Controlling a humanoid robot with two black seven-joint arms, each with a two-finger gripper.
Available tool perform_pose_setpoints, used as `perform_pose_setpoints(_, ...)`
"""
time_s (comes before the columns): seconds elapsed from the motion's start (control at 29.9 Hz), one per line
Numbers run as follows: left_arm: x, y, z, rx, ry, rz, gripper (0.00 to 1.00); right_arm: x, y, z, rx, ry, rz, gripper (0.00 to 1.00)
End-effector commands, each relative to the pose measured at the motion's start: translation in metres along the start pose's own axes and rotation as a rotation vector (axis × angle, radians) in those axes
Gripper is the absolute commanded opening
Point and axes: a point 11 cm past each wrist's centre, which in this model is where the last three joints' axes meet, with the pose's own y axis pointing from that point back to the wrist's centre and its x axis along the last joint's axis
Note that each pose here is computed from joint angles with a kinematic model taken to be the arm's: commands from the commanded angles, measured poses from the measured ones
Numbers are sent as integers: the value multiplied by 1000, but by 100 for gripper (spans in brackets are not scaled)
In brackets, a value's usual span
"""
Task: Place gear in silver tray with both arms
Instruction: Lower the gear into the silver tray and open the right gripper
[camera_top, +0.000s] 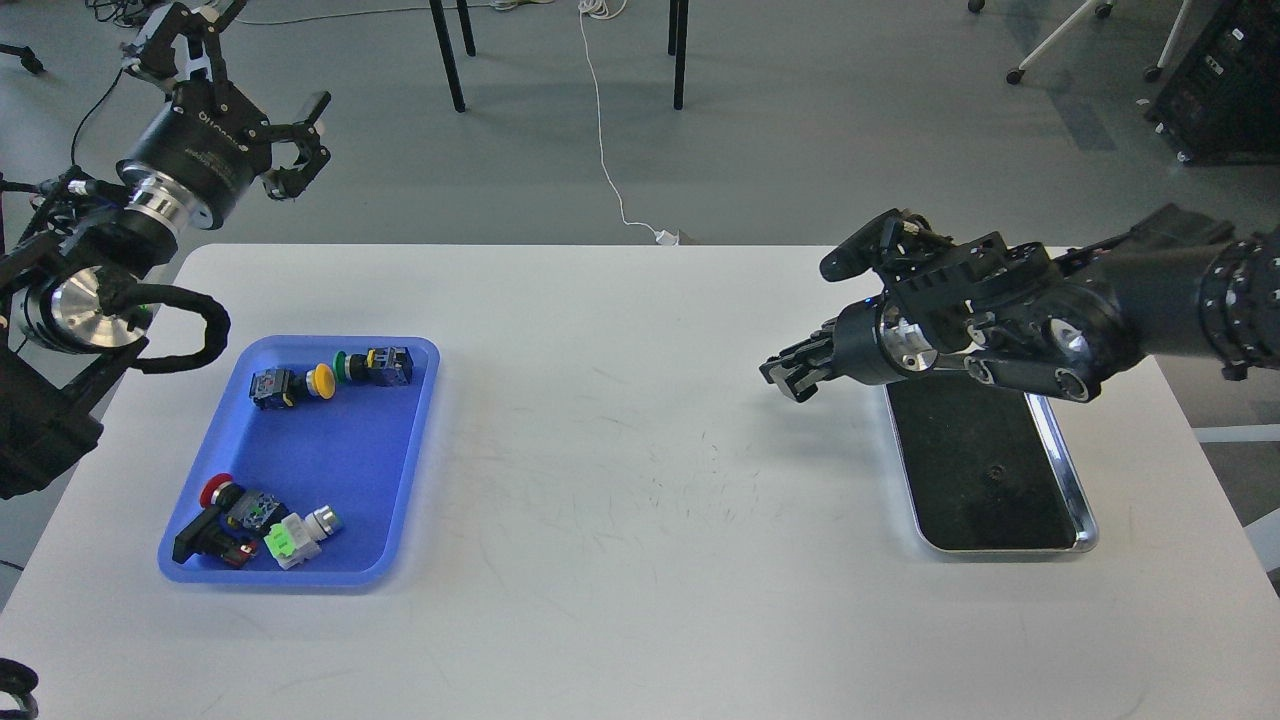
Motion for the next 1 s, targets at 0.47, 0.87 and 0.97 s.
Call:
perform_pose_setpoints(0.47, -4, -1, -7, 13, 9, -7, 97, -123, 48, 81, -143, -100, -59, 12)
perform_pose_setpoints(0.87, -4, -1, -9, 16, 11, -6, 97, -134, 40, 83, -146, -127, -53, 18)
perform_pose_setpoints(0.97, -3, 0, -10, 16, 12, -3, 98, -133, 39, 82, -145, -127, -50, 21)
